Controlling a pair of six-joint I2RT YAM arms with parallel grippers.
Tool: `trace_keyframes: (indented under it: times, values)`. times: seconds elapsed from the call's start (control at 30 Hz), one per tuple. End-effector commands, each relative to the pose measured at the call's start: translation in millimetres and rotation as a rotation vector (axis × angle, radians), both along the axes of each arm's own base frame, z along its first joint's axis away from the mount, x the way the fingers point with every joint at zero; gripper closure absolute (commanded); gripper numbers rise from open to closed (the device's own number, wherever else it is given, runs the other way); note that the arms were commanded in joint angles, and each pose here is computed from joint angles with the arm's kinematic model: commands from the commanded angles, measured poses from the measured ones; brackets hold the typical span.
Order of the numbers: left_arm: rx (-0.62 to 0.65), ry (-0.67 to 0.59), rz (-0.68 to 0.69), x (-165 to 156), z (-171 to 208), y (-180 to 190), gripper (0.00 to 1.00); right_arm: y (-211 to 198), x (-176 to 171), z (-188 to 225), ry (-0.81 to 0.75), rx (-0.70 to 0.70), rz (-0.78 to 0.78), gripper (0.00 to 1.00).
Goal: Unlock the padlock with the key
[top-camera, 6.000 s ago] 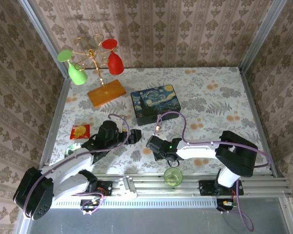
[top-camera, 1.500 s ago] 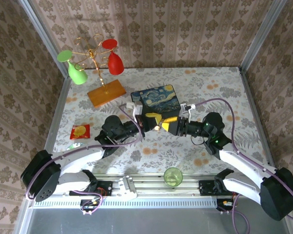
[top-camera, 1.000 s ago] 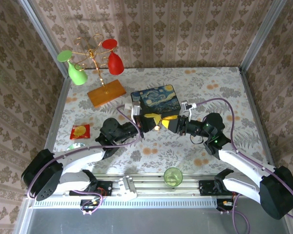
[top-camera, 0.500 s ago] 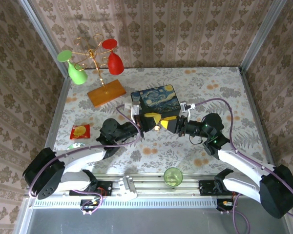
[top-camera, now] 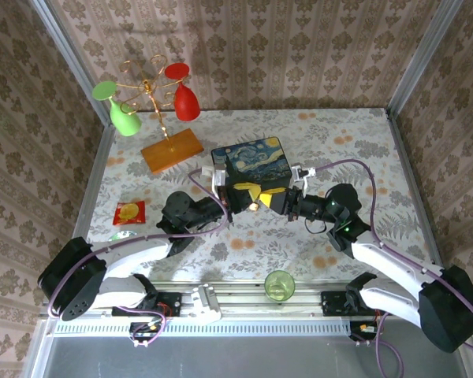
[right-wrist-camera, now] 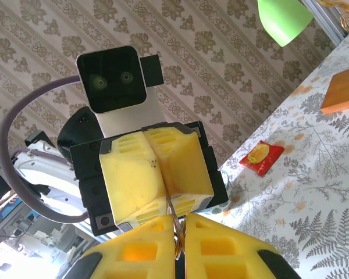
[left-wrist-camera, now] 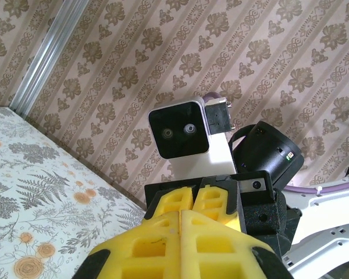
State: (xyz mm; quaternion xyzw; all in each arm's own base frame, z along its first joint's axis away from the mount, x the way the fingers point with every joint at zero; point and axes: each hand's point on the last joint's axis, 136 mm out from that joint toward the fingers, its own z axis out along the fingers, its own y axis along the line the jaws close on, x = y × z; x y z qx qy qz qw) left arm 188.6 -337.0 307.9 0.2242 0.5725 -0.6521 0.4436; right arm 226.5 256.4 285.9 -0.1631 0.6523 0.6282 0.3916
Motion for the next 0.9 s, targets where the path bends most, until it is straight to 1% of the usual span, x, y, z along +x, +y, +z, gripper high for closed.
trace_keyframes:
  times: [0.0, 0.07, 0.13, 0.33, 0.43, 0.47, 0.5, 0.53, 0.57, 0.6, 0.63, 0.7, 0.77, 0.83, 0.87]
  values:
    - [-0.013, 0.006, 0.0, 1.0, 1.3, 2.3, 1.0, -3.1, -2.9, 5.6, -0.053, -0.004, -0.025, 0.89]
    - [-0.013, 0.002, 0.003, 0.9, 1.8, 3.0, 1.0, -4.0, -3.1, 5.0, -0.055, -0.005, -0.03, 0.91]
    - [-0.01, 0.006, 0.008, 1.5, 1.0, 3.5, 1.0, -4.2, -3.0, 4.5, -0.055, -0.005, -0.032, 0.98]
    - [-0.001, 0.02, 0.01, 3.3, -2.0, 2.2, 1.0, -4.4, -3.3, 3.6, -0.053, -0.01, -0.033, 0.98]
    - [0.003, 0.021, 0.016, 4.1, -2.8, 2.3, 1.0, -5.1, -4.0, 4.5, -0.059, -0.009, -0.036, 0.99]
    - [0.004, 0.022, 0.02, 4.9, -3.0, 2.7, 0.97, -5.0, -5.0, 4.7, -0.062, -0.011, -0.033, 1.0]
    - [0.008, 0.023, 0.024, 5.6, -4.1, 3.0, 0.89, -5.0, -4.9, 4.3, -0.06, -0.013, -0.032, 1.0]
    - [0.013, 0.026, 0.032, 6.9, -5.2, 3.6, 0.68, -5.2, -4.6, 3.0, -0.056, -0.017, -0.034, 1.0]
    - [0.018, 0.028, 0.048, 9.3, -5.2, 5.7, 0.43, -5.3, -4.4, 0.2, -0.049, -0.025, -0.036, 1.0]
    - [0.024, 0.032, 0.07, 12.2, -5.4, 8.5, 0.06, -5.7, -3.8, -3.1, -0.041, -0.033, -0.041, 1.0]
    - [0.033, 0.037, 0.102, 15.8, -5.9, 12.5, 0.0, -6.5, -2.6, -8.3, -0.025, -0.045, -0.049, 1.0]
    - [0.063, 0.031, 0.165, 21.4, -5.5, 21.3, 0.0, -7.7, -0.8, -17.8, 0.006, -0.072, -0.062, 1.0]
    - [0.129, 0.024, 0.238, 27.0, -7.0, 30.7, 0.0, -9.5, 1.7, -29.3, 0.045, -0.103, -0.082, 1.0]
    - [0.196, -0.006, 0.28, 28.3, -7.7, 37.2, 0.0, -11.0, 3.5, -39.5, 0.082, -0.128, -0.095, 1.0]
    - [0.234, 0.004, 0.315, 32.2, -11.2, 41.7, 0.0, -12.8, 6.2, -46.8, 0.111, -0.147, -0.113, 1.0]
